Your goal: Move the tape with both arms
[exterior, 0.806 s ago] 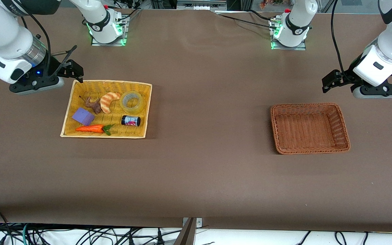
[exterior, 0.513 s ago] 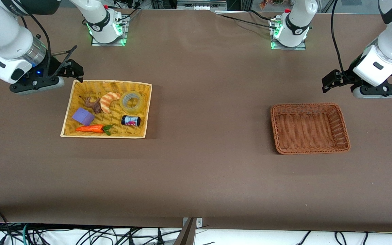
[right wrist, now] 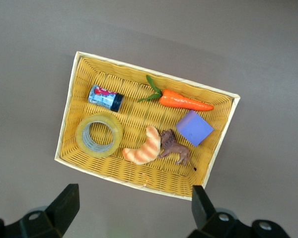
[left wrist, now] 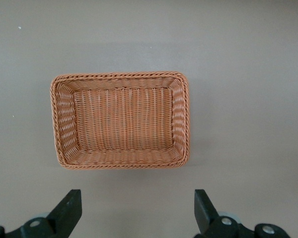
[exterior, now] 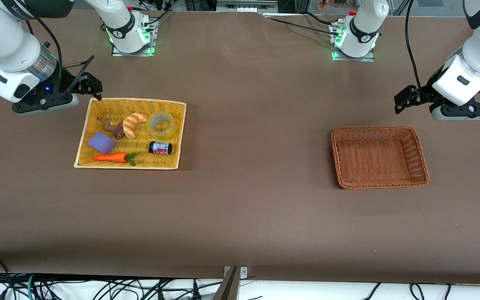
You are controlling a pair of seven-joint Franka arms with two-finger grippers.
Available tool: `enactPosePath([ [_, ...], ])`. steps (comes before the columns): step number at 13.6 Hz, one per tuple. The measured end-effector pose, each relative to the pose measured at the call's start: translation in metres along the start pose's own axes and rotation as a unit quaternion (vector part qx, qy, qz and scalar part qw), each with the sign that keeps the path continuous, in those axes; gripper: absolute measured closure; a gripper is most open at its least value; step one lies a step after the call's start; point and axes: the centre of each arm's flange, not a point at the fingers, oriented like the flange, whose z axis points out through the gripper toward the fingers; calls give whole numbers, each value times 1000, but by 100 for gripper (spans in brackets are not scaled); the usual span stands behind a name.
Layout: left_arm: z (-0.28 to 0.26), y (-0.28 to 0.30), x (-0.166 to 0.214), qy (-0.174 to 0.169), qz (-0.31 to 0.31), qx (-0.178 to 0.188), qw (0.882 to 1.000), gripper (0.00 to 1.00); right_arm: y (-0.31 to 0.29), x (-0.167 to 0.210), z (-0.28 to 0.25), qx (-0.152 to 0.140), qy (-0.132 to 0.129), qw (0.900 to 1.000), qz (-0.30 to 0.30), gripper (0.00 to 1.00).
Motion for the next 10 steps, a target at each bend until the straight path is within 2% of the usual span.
enactPosePath([
  [10,0,0,0,0,0,0,1000,0,0,-1,8,1,-11,1000,0,0],
])
